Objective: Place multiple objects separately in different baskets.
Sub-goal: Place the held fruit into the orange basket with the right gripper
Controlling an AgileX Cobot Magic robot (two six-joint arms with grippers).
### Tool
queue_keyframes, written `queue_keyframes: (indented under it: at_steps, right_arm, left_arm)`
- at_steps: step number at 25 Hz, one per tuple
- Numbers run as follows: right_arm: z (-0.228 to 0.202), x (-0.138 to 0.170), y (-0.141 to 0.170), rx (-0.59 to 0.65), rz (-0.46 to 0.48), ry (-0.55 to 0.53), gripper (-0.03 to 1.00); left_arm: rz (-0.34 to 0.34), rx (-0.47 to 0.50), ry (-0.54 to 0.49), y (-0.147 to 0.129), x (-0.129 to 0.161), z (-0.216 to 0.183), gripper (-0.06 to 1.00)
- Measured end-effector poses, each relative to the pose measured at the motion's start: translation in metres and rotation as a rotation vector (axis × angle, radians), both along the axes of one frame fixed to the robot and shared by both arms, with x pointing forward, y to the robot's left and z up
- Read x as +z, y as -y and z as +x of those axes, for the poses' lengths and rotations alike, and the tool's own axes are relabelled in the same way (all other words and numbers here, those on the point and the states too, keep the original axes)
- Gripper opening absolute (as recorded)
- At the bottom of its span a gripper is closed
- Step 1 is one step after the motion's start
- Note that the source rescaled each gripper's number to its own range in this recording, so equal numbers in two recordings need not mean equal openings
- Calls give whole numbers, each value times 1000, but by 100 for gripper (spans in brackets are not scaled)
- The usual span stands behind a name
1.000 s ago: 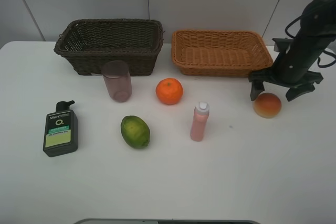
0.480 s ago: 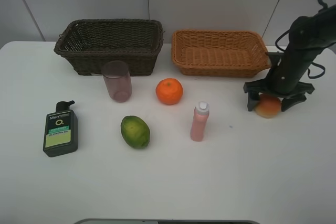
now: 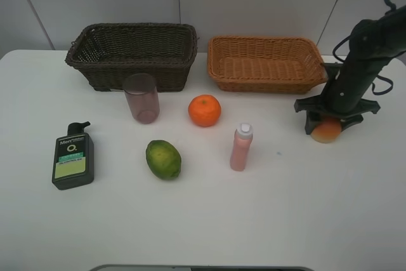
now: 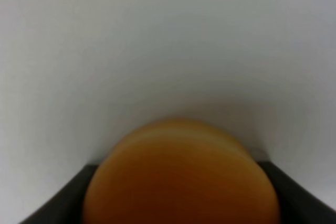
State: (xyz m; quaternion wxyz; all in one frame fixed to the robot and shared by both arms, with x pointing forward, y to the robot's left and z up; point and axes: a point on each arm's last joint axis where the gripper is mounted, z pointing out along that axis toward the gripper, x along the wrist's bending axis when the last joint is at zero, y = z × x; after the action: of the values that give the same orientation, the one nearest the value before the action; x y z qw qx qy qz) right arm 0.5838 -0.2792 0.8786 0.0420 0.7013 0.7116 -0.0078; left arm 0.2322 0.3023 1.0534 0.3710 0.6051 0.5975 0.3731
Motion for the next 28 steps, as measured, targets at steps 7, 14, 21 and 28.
queue_keyframes:
  at_steps: [7,14,21,28]
  right_arm:
    - [0,0,0,0,0,0,44]
    - [1,0,0,1,1,7,44]
    - [1,4,0,1,1,16,44]
    - [-10,44,1,-15,-3,10,44]
  left_arm:
    - [0,0,0,0,0,0,97]
    - [0,0,0,0,0,0,97]
    - [0,0,0,0,0,0,97]
    - [0,0,0,0,0,0,97]
